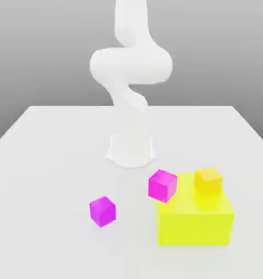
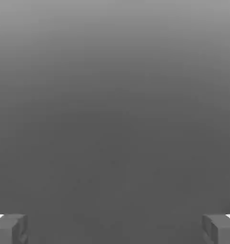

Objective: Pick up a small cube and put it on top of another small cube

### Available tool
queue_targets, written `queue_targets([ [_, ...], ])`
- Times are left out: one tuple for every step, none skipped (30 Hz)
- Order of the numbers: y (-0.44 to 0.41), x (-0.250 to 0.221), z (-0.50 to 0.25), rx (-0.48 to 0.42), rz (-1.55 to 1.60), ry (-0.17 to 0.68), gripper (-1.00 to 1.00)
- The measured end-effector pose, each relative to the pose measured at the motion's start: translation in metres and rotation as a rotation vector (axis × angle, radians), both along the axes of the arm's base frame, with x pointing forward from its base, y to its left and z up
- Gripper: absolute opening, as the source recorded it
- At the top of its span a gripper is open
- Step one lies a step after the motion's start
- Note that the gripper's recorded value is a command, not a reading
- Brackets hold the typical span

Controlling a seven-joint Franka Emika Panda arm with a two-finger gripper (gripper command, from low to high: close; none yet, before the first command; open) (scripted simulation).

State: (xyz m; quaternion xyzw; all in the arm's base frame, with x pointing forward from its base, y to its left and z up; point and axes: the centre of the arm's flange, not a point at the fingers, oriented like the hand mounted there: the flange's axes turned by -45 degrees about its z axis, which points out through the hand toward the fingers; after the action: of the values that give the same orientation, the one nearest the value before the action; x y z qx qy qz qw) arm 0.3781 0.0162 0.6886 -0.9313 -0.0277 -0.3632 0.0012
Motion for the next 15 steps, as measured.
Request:
queue_targets([
  [0.008,0.013,-0.01,-0.013,0.028,0.024,0.0],
  [0.015,0.025,-0.021,-0.025,0.054,0.047,0.0],
  [0.023,0.037,-0.031,-0.037,0.081,0.069,0.0],
  [0.032,0.048,-0.042,-0.049,0.107,0.09,0.0],
  [0.04,0.059,-0.053,-0.061,0.134,0.112,0.0],
  [0.049,0.069,-0.065,-0.073,0.16,0.134,0.0],
  [0.058,0.078,-0.077,-0.085,0.187,0.154,0.0],
  [0.067,0.087,-0.09,-0.097,0.214,0.175,0.0],
  [0.077,0.096,-0.102,-0.109,0.242,0.196,0.0],
  [0.086,0.104,-0.116,-0.121,0.27,0.217,0.0],
  [0.096,0.112,-0.129,-0.133,0.297,0.237,0.0],
  [0.106,0.118,-0.143,-0.145,0.325,0.258,0.0],
  [0.116,0.125,-0.157,-0.157,0.354,0.278,0.0],
  [0.127,0.131,-0.172,-0.169,0.382,0.298,0.0],
  [0.137,0.136,-0.187,-0.182,0.41,0.319,0.0],
])
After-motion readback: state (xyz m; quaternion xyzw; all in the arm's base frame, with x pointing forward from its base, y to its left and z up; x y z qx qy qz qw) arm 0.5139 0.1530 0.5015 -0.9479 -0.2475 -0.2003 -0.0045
